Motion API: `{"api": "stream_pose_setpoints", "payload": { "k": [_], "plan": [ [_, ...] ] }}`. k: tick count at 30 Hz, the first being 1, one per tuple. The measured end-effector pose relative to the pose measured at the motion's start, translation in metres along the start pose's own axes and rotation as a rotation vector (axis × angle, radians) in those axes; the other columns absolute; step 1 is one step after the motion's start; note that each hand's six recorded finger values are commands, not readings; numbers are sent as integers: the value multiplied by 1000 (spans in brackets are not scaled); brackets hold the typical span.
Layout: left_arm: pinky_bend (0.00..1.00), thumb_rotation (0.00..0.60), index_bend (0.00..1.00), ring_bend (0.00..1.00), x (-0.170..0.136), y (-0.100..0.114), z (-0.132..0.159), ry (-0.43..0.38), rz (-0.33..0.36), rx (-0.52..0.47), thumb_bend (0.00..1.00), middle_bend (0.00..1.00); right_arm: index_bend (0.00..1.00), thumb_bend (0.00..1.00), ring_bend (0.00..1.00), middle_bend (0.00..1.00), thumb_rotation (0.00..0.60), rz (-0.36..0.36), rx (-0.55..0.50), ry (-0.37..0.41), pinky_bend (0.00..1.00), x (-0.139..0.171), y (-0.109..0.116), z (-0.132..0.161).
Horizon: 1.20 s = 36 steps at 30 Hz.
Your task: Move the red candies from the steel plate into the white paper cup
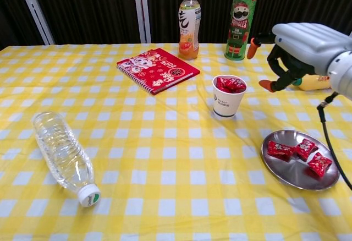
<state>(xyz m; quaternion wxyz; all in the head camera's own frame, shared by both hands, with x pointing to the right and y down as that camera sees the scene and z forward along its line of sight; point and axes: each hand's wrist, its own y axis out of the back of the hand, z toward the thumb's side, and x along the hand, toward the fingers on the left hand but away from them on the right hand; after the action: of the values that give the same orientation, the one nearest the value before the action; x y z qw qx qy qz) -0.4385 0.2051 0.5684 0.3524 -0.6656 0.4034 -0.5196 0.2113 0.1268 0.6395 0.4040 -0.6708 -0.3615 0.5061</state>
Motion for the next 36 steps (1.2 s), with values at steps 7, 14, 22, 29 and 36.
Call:
{"api": "stream_pose_setpoints", "payload": {
  "k": [7,14,22,29,36],
  "plan": [
    [0,600,0,0,0,0,4,-10,3,7,77,0,396,350,799,799,600,86,30,-35,852,38,-31,-18],
    [0,600,0,0,-1,-1,3,-9,5,10,77,0,400,351,800,799,600,161,45,-61,852,57,-62,-26],
    [0,600,0,0,-1,-1,2,-7,1,11,77,0,405,350,800,799,600,187,30,-53,852,55,-77,-20],
    [0,600,0,0,0,-2,-1,1,-7,8,77,0,414,351,800,799,600,227,43,-62,852,54,-91,-20],
    [0,600,0,0,1,-2,-1,3,-11,3,77,0,540,351,799,799,600,245,52,-87,852,50,-100,-28]
  ]
}}
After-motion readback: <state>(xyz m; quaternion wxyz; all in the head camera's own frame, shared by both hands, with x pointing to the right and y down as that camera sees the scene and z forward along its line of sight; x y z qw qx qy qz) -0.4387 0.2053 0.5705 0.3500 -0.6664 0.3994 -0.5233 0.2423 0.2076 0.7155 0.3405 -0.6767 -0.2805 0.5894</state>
